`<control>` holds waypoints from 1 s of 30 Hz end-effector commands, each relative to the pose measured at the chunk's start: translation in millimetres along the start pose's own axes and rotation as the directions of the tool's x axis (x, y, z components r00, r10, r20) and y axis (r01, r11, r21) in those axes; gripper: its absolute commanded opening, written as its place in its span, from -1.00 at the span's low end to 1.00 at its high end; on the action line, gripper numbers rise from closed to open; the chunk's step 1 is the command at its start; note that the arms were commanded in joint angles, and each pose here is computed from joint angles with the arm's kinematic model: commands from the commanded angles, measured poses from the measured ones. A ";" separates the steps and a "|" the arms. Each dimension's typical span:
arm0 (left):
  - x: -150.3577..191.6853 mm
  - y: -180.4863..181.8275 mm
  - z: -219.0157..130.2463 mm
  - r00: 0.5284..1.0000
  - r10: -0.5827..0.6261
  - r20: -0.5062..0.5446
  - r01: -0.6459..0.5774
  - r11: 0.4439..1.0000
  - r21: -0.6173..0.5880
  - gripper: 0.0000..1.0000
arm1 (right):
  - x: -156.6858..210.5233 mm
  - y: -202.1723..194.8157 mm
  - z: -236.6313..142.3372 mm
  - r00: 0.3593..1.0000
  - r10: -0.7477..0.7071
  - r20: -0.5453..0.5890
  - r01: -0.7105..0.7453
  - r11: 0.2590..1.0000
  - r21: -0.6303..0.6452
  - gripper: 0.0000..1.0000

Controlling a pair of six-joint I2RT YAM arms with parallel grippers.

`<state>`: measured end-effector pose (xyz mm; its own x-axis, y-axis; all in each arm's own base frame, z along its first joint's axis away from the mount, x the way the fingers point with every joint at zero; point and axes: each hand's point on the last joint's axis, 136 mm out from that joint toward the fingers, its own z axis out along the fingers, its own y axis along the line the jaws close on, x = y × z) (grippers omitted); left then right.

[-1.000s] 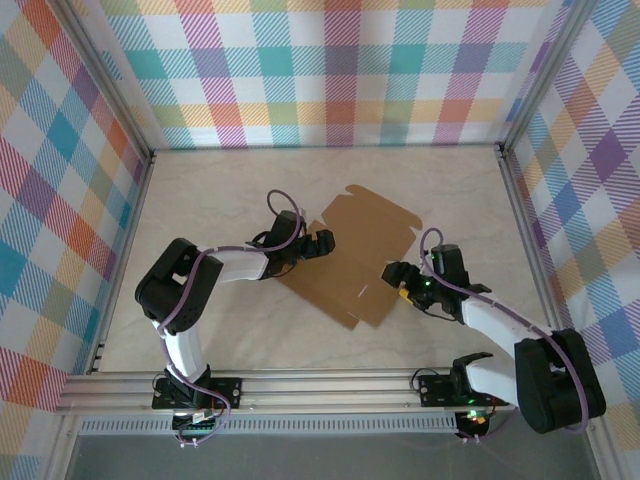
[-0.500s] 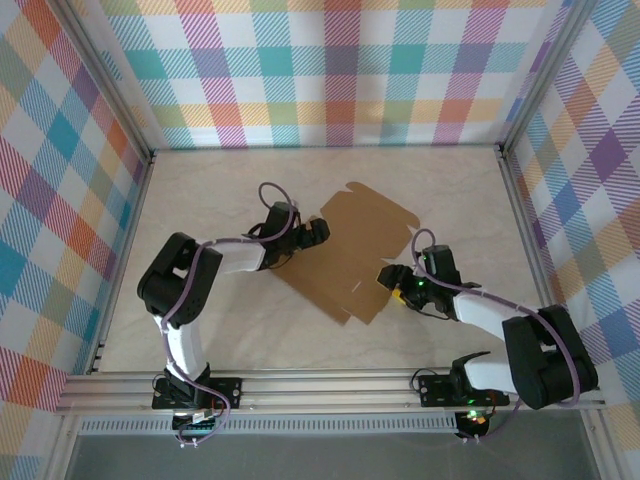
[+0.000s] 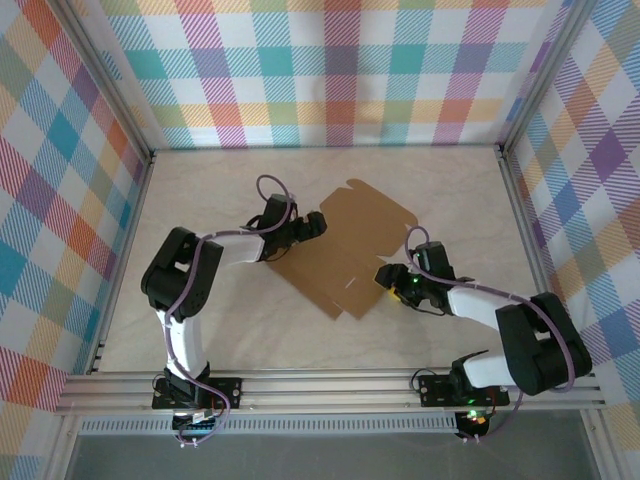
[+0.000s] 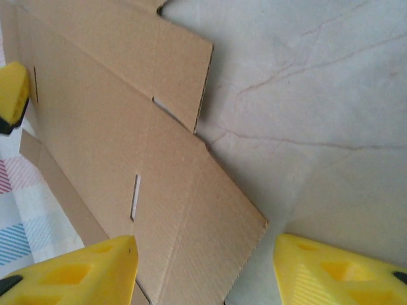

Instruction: Fold the paper box

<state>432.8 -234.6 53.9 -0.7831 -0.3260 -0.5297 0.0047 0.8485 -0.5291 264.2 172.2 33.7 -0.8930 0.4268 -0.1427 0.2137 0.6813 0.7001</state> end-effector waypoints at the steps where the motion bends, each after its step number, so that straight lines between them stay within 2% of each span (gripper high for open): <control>1: 3.3 6.3 -27.9 1.000 -0.026 -0.001 0.026 1.000 -0.009 1.00 | -18.7 21.6 6.1 0.999 -0.038 0.036 0.040 0.998 -0.040 0.09; 13: 12.3 36.8 -76.4 0.999 -0.025 0.040 0.029 0.995 -0.091 1.00 | -74.5 42.5 53.4 0.995 -0.101 0.013 0.102 0.993 -0.060 -0.23; 17: -2.2 48.7 -80.8 0.998 -0.045 0.053 0.050 0.994 -0.097 1.00 | -114.1 38.7 58.8 0.990 -0.131 0.044 0.132 0.990 -0.040 -0.40; 20: -23.8 56.5 -74.9 0.999 -0.011 0.049 0.017 0.993 -0.117 1.00 | -137.6 39.3 56.7 0.988 -0.140 0.059 0.143 0.989 -0.048 -0.39; 22: -39.6 61.2 -64.1 0.999 0.030 0.033 -0.025 0.991 -0.133 1.00 | -145.9 41.9 50.1 0.986 -0.145 0.085 0.150 0.987 -0.051 -0.30; 25: -56.7 70.6 -36.9 0.999 0.044 -0.023 -0.046 0.991 -0.127 1.00 | -143.7 43.8 36.6 0.981 -0.147 0.126 0.154 0.987 -0.042 0.28; 26: -57.3 72.6 -25.6 0.998 0.022 -0.063 -0.029 0.994 -0.103 1.00 | -138.1 42.3 32.8 0.982 -0.136 0.129 0.142 0.989 -0.042 0.41; 28: -59.0 70.7 -8.7 0.993 -0.010 -0.116 0.003 0.998 -0.058 1.00 | -121.8 49.6 25.2 0.977 -0.165 0.133 0.173 0.984 -0.048 0.55; 30: -58.9 70.0 2.7 0.990 -0.020 -0.140 0.014 0.999 -0.046 1.00 | -97.4 56.5 24.4 0.967 -0.222 0.125 0.225 0.974 -0.010 0.58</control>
<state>492.8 -147.1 66.2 -0.7868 -0.3328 -0.5198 -0.0555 0.8769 -0.4774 392.3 164.9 58.4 -0.8576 0.3988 -0.3248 0.0761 0.7230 0.6867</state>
